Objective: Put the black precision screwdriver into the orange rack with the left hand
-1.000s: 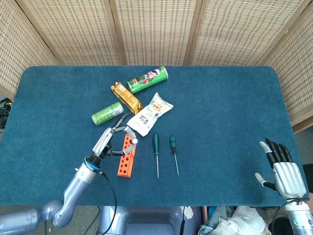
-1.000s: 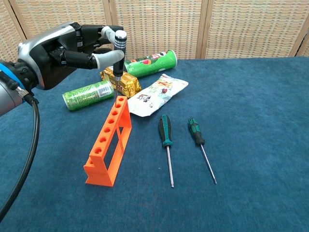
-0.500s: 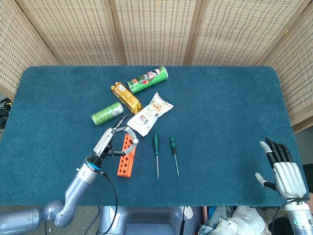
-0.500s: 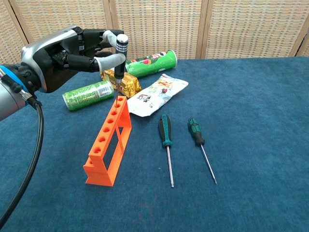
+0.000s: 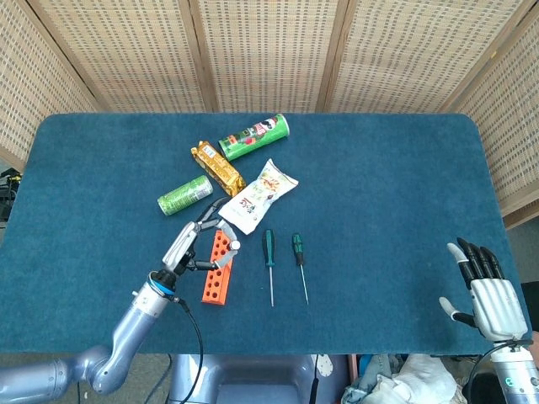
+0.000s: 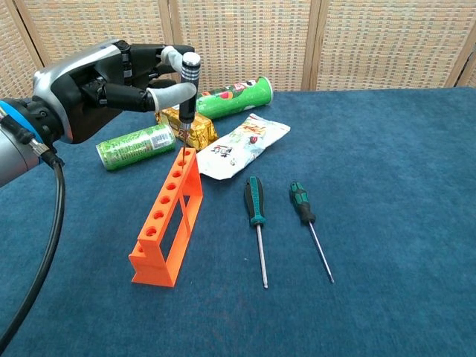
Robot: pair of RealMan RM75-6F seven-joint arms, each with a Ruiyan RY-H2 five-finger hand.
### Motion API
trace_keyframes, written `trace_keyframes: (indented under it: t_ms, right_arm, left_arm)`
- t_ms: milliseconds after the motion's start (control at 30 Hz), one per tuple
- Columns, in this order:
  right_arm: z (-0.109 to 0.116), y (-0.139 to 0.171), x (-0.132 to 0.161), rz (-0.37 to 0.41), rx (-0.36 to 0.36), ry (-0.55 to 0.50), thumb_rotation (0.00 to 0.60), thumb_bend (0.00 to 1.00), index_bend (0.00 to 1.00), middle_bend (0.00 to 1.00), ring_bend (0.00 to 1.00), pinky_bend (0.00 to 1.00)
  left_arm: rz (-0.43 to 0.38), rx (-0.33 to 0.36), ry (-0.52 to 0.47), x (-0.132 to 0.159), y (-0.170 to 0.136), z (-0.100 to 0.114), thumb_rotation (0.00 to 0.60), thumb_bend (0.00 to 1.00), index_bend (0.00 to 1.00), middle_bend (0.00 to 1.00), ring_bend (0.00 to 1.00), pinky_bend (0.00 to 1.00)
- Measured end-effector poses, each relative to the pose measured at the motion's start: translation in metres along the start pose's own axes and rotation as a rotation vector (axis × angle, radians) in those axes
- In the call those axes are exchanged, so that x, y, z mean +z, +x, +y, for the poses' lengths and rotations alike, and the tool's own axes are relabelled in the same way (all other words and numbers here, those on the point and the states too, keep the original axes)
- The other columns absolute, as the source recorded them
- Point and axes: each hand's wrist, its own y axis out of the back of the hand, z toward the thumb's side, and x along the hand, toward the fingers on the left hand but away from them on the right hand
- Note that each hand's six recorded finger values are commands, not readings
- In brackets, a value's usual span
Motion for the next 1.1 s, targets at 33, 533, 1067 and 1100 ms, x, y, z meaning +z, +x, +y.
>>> trace_keyframes:
  t_ms: [33,533,1067,1100]
  right_arm:
    - [0.000,0.000,0.000,0.000,0.000,0.000,0.600,0.23,0.00,0.00,0.00,0.00]
    - [0.000,0.000,0.001,0.000,0.002,0.001,0.600,0.23,0.00,0.00,0.00,0.00]
    - [0.000,0.000,0.000,-0.002,0.001,-0.002,0.600,0.23,0.00,0.00,0.00,0.00]
    - [0.000,0.000,0.000,-0.002,0.000,-0.003,0.600,0.23,0.00,0.00,0.00,0.00]
  left_arm:
    - [0.000,0.000,-0.001,0.000,0.000,0.000,0.600,0.40,0.64,0.08,0.00,0.00]
    - [0.019,0.007,-0.005,-0.005,-0.006,0.004,0.600,0.40,0.64,0.08,0.00,0.00]
    - [0.054,-0.006,-0.001,-0.022,-0.005,0.001,0.600,0.40,0.64,0.08,0.00,0.00]
    - [0.056,-0.006,-0.003,-0.024,-0.005,0.001,0.600,0.40,0.64,0.08,0.00,0.00]
